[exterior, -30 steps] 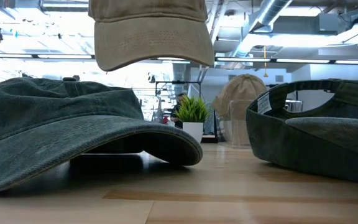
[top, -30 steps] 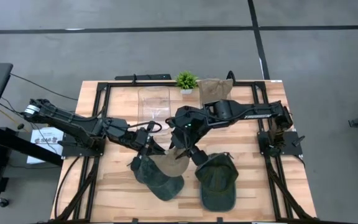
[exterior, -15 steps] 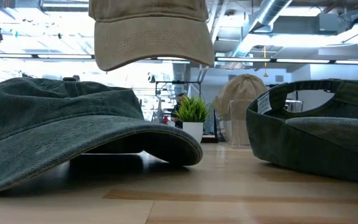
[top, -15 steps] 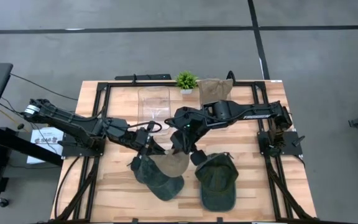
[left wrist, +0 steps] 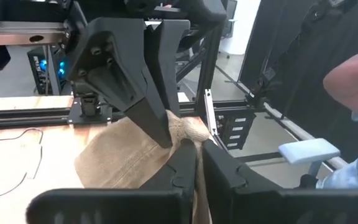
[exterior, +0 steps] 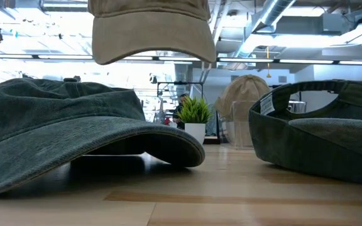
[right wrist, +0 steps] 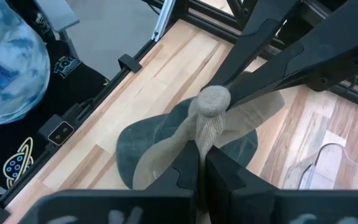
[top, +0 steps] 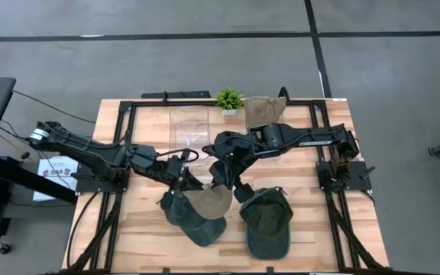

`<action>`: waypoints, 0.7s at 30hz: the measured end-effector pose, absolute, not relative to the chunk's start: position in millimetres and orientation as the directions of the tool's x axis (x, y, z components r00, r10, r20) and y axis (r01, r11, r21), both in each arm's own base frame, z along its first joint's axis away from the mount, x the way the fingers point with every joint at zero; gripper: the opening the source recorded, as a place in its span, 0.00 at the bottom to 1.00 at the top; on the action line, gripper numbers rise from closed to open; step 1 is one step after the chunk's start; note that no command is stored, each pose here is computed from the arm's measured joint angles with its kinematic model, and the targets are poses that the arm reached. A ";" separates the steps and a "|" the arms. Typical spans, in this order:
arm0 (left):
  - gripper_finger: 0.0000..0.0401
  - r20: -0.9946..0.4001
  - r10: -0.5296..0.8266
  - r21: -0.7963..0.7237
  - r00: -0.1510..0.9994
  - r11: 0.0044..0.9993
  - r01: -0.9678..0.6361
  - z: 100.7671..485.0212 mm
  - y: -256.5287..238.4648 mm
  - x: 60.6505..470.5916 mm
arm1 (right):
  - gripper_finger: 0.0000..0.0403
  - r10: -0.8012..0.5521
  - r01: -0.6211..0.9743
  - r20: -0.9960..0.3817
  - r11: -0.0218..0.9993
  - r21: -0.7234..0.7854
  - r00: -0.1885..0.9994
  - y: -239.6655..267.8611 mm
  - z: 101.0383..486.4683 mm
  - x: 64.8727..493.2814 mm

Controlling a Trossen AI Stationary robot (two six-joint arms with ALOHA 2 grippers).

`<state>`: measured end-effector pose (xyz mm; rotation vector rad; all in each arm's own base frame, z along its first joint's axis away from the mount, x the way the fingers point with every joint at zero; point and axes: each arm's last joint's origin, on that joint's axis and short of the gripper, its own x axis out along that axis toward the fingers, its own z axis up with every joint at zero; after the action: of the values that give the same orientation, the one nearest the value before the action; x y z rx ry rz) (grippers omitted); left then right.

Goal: Pick & Place hat
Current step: Put the brown cap into the right transparent bin

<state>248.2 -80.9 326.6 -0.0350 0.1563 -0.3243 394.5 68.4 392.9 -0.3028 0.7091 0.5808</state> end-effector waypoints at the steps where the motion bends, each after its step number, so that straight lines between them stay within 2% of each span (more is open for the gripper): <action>1: 0.06 -0.145 -0.320 -0.061 0.936 0.947 0.315 326.8 -80.9 248.2 | 0.00 0.395 -0.594 -0.685 0.802 -0.068 0.612 68.4 392.9 394.5; 12: 0.28 -0.125 -0.507 -0.097 0.853 0.861 0.499 328.6 -86.1 245.9 | 0.00 0.395 -0.594 -0.685 0.802 -0.068 0.612 68.4 392.8 394.6; 21: 0.33 -0.127 -0.520 -0.099 0.845 0.854 0.510 328.3 -86.4 245.7 | 0.00 0.394 -0.596 -0.698 0.801 -0.058 0.598 68.5 391.4 393.1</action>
<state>245.7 -86.4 328.3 -0.0620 0.1519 -0.5437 393.1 68.5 391.4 -0.3002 0.7286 0.5840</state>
